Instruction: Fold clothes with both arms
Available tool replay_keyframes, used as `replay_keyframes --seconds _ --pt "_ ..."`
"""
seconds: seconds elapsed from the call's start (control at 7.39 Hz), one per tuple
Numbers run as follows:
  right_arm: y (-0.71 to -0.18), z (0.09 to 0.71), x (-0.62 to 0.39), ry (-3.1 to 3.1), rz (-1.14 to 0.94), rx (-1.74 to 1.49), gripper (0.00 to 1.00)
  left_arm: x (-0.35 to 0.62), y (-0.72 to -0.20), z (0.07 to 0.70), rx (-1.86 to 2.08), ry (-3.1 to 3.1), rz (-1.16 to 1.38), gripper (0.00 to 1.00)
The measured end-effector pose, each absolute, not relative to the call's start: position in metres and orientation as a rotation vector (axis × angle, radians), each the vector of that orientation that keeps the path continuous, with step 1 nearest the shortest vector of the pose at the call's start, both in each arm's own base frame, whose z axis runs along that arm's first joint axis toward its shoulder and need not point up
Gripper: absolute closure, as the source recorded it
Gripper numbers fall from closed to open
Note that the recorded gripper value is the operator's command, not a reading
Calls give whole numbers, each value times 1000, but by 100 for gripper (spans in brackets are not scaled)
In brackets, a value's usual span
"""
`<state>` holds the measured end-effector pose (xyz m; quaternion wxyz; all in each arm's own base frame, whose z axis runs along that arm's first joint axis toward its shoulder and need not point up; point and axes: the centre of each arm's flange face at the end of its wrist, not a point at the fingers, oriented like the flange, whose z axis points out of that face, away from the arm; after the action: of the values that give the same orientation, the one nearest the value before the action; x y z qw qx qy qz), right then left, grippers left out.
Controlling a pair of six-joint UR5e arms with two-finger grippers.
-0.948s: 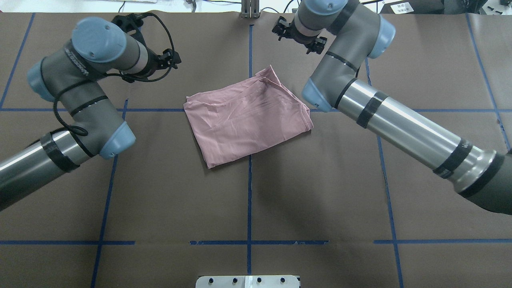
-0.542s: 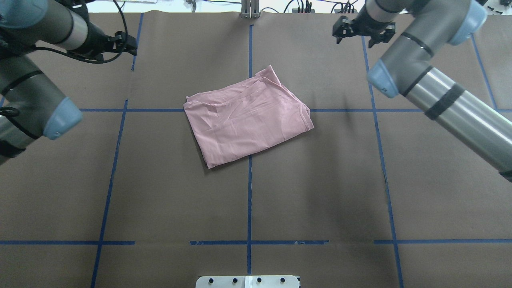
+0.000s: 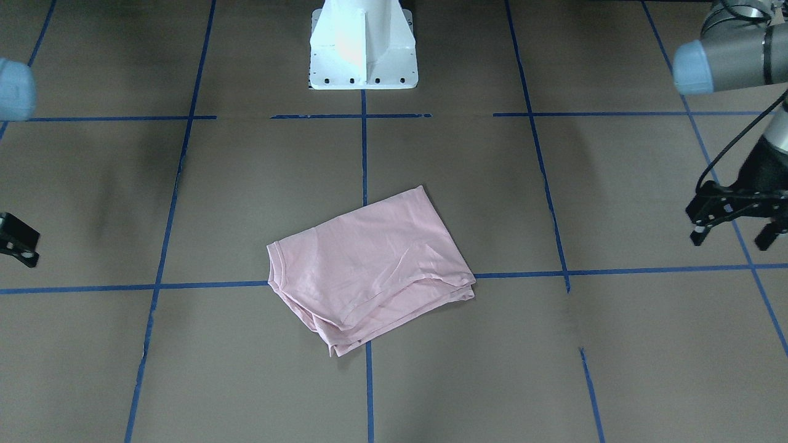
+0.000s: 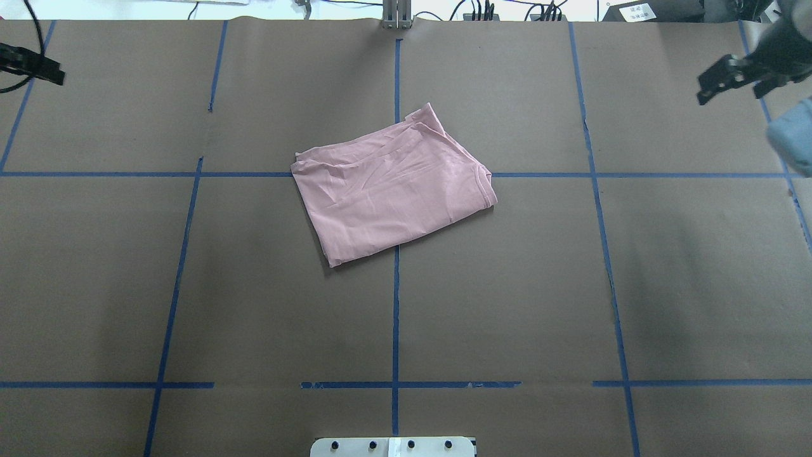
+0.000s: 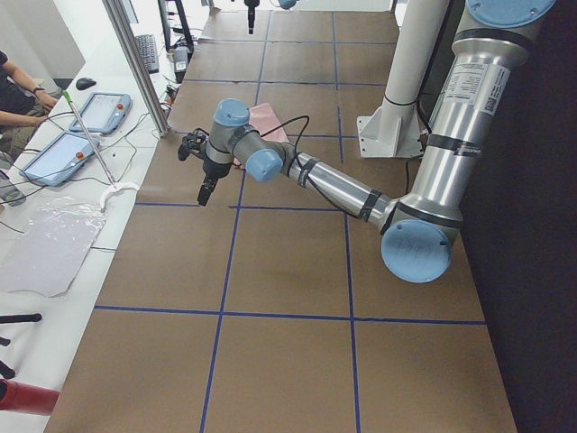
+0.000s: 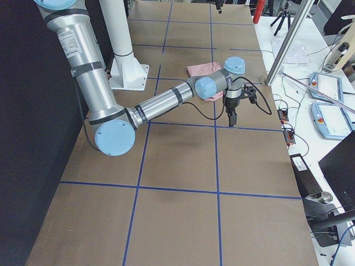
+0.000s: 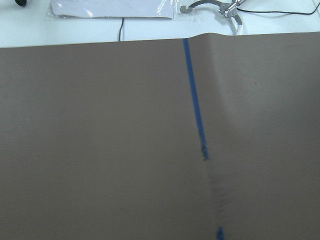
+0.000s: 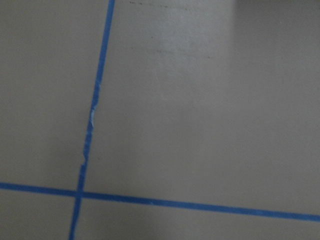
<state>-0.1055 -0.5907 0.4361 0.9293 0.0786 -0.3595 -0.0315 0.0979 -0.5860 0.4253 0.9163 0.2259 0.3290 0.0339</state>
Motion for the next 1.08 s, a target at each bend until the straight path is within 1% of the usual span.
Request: replay_keyframes --seconds 0.27,0.41,0.68,1.08 --pt "-553 500 -22 -768 -135 159 0 10 -576 481 483 628 253 0" --pt "-535 527 2 -767 -135 149 0 -14 -564 511 480 612 327 0" --pt "-514 552 17 -762 -118 127 0 -30 -548 541 470 602 364 0" --pt "-502 573 19 -765 -101 89 0 -35 -521 583 409 601 351 0"
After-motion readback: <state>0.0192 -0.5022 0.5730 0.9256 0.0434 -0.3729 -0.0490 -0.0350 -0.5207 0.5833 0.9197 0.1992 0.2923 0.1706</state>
